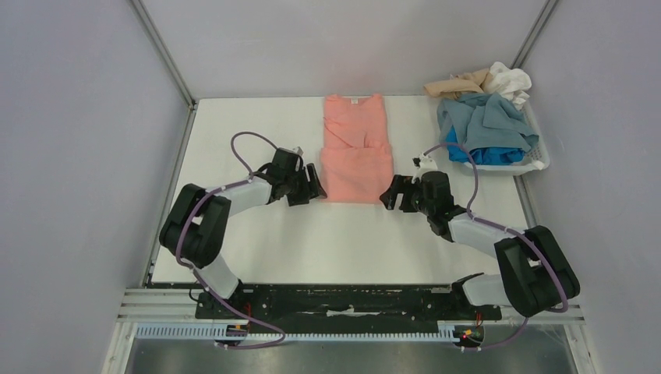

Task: Fold and stack the t-shirts
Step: Grab one side of the 2/3 rectangular tshirt with both arms

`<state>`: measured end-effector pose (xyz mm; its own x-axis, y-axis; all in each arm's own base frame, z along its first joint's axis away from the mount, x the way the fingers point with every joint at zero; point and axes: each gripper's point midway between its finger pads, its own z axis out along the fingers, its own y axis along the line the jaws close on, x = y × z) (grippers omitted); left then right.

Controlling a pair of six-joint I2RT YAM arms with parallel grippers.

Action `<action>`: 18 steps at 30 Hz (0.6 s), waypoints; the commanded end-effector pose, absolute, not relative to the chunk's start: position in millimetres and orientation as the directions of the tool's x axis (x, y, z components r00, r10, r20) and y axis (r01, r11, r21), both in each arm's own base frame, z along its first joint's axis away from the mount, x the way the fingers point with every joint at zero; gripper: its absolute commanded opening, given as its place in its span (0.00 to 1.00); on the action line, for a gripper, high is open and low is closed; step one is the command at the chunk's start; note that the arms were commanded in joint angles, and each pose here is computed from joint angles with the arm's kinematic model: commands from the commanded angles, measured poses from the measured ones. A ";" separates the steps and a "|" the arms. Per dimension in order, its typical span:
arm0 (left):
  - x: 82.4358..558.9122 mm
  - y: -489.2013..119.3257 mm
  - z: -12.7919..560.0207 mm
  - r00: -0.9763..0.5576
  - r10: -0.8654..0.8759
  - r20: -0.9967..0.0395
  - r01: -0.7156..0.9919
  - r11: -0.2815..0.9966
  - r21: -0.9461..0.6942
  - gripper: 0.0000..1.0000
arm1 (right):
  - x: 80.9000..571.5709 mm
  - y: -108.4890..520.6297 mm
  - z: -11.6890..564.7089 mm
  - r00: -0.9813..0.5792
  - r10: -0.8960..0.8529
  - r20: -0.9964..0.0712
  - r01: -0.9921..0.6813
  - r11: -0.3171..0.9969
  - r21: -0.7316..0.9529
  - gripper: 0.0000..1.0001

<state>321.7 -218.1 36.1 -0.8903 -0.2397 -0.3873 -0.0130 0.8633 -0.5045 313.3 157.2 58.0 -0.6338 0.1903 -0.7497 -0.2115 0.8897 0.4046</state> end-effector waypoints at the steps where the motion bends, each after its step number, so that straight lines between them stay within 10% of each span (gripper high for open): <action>1: 330.0 -237.9 35.9 -0.887 -0.260 -0.382 0.004 0.822 -0.569 0.70 | 315.6 167.7 57.2 -0.645 0.214 -0.734 -0.228 0.862 0.452 0.82; 11: 325.4 -246.2 12.8 -0.912 -0.243 -0.329 -0.013 0.822 -0.570 0.40 | 323.1 171.5 34.9 -0.677 0.215 -0.704 -0.204 0.864 0.460 0.58; 15: 322.1 -245.2 6.1 -0.919 -0.240 -0.314 -0.022 0.825 -0.564 0.03 | 325.1 170.4 26.0 -0.690 0.206 -0.694 -0.188 0.874 0.447 0.44; 18: 325.5 -246.5 5.3 -0.914 -0.243 -0.326 -0.016 0.823 -0.568 0.02 | 323.8 171.9 23.2 -0.696 0.197 -0.690 -0.198 0.872 0.448 0.27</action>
